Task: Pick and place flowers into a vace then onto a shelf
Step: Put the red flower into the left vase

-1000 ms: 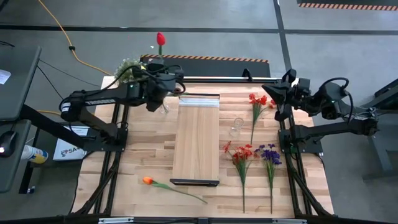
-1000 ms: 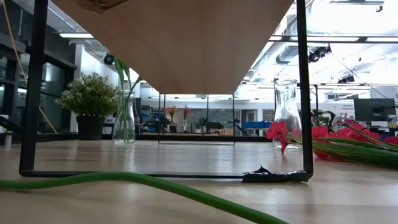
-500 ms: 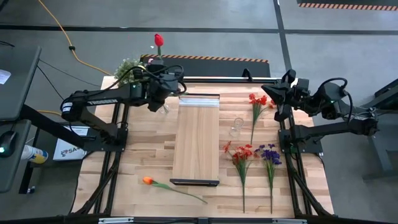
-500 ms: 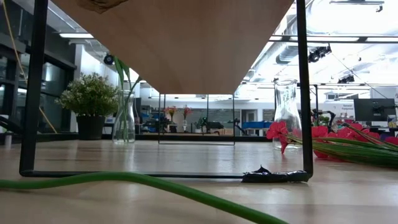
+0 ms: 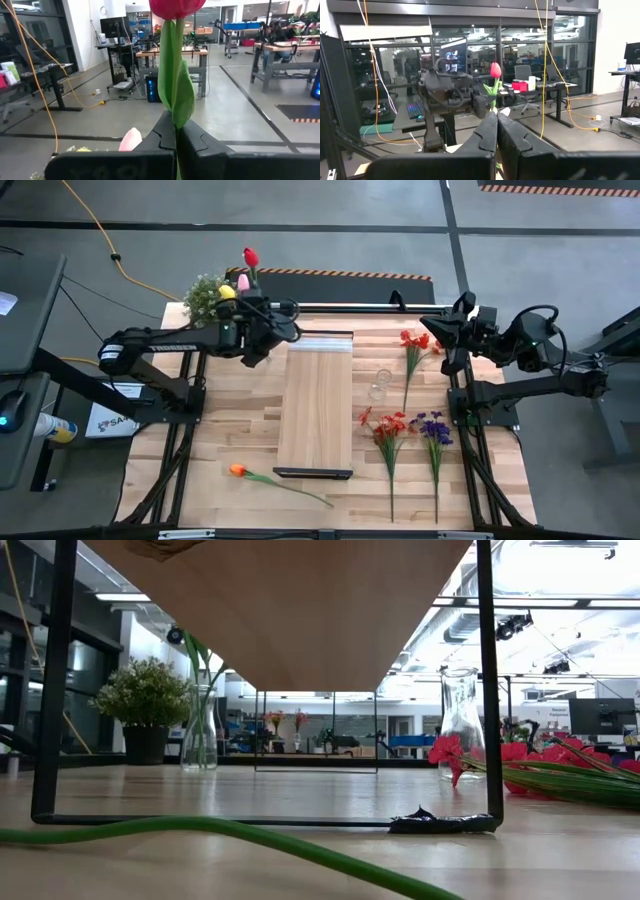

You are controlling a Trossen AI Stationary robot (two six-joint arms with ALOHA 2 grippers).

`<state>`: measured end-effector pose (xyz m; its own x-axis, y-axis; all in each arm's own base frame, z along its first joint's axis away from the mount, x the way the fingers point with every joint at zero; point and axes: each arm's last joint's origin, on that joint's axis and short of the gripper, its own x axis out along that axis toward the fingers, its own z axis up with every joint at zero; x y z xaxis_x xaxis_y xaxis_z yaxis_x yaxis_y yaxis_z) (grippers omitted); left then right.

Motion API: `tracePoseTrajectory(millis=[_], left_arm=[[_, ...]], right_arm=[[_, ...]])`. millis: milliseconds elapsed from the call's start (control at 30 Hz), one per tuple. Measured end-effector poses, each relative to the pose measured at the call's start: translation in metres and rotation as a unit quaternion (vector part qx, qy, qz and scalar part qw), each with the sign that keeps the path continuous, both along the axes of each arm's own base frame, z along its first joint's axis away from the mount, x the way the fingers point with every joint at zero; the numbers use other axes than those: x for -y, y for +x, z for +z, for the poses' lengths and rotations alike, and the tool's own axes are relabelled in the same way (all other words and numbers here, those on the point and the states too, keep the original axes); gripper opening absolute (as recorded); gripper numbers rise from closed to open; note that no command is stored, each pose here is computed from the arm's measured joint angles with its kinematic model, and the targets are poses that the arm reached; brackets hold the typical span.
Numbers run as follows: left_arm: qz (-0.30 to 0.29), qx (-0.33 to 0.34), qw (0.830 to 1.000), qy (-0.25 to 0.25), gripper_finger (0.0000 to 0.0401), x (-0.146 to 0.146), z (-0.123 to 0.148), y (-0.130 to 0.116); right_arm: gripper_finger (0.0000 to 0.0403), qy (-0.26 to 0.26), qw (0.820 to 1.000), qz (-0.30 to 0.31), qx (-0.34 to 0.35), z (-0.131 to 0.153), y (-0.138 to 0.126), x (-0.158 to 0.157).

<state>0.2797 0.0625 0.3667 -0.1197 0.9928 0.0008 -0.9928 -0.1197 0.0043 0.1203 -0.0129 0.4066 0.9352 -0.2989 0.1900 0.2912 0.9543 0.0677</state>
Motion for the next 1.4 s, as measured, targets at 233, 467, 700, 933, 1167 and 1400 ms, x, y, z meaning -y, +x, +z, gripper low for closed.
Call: tracePoseTrajectory(millis=[233,467,700,933,1167,1400], left_arm=[[0.011,0.012,1.000,0.002,0.0027,-0.005,-0.008,-0.007],[0.009,0.020,1.000,0.002,0.0027,-0.005,-0.012,-0.008],[0.009,0.035,0.999,0.004,0.0027,-0.005,-0.010,-0.006],[0.009,0.054,0.998,0.007,0.0027,-0.003,0.001,-0.016],[0.025,0.061,0.998,0.009,0.0027,-0.010,0.007,-0.025],[0.059,0.065,0.996,0.010,0.0027,-0.029,0.003,-0.026]], right_arm=[[0.0000,0.000,1.000,0.000,0.000,0.000,0.000,0.000],[0.0000,0.000,1.000,0.000,0.000,0.000,0.000,0.000],[0.0000,0.000,1.000,0.000,0.000,0.000,0.000,0.000],[0.0000,0.002,1.000,0.000,0.001,0.000,0.000,0.000],[0.0000,0.001,1.000,0.000,0.000,0.000,0.000,0.000],[0.0000,0.002,1.000,0.000,0.001,0.000,0.000,0.000]])
